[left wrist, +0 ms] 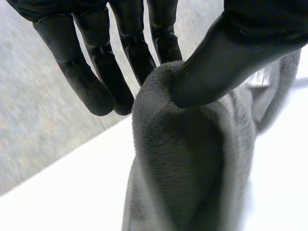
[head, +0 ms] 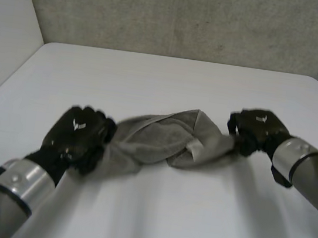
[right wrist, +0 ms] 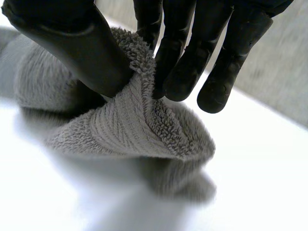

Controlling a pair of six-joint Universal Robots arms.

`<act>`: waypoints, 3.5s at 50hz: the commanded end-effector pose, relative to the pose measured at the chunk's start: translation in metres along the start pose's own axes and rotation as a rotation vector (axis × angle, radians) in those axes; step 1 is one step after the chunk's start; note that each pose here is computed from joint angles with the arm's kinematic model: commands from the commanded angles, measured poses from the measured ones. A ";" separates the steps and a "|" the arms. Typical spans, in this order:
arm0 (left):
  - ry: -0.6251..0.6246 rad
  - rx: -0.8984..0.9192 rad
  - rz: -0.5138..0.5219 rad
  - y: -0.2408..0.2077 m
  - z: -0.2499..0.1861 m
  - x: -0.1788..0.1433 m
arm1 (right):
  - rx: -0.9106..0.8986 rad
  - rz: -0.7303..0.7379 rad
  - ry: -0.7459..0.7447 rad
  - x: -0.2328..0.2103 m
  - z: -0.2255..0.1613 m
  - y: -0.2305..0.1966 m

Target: Fold the towel.

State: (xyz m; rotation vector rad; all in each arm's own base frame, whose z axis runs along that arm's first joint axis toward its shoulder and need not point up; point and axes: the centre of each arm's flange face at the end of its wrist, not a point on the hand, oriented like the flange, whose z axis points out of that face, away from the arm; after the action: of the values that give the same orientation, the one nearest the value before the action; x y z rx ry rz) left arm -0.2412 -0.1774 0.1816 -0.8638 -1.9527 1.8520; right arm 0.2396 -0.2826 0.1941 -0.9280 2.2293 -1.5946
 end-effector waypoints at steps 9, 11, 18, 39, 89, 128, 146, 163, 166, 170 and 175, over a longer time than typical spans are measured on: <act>-0.006 -0.056 0.127 -0.007 -0.042 0.002 | -0.189 -0.125 0.042 0.023 -0.035 0.012; -0.013 -0.040 0.132 -0.012 -0.043 0.001 | -0.185 -0.139 0.051 0.025 -0.039 0.009; -0.063 0.058 0.157 -0.043 -0.031 -0.015 | -0.087 -0.193 0.061 0.023 -0.044 -0.008; -0.042 -0.118 -0.064 -0.021 0.041 -0.036 | 0.047 -0.318 -0.155 -0.066 -0.062 0.007; -0.085 -0.505 -0.208 0.056 0.046 -0.015 | -0.032 -0.317 -0.158 -0.069 -0.042 0.044; -0.122 -0.393 -0.183 0.017 0.009 -0.015 | -0.038 -0.316 -0.159 -0.069 -0.041 0.047; -0.113 -0.476 -0.092 0.044 0.007 -0.011 | -0.056 -0.331 -0.169 -0.070 -0.039 0.053; -0.123 -0.443 -0.079 0.050 0.017 -0.010 | -0.072 -0.334 -0.177 -0.071 -0.037 0.058; -0.110 -0.484 -0.068 0.061 0.017 -0.007 | -0.073 -0.333 -0.177 -0.071 -0.038 0.058; -0.098 -0.489 -0.048 0.061 0.016 -0.005 | -0.072 -0.334 -0.177 -0.071 -0.038 0.058; -0.084 -0.484 -0.035 0.057 0.013 -0.002 | -0.073 -0.333 -0.177 -0.071 -0.038 0.058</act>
State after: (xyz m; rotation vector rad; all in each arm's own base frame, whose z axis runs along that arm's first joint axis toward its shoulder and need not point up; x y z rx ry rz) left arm -0.2343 -0.1948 0.1217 -0.8500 -2.5148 1.4329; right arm 0.2538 -0.1983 0.1440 -1.4652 2.1044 -1.4958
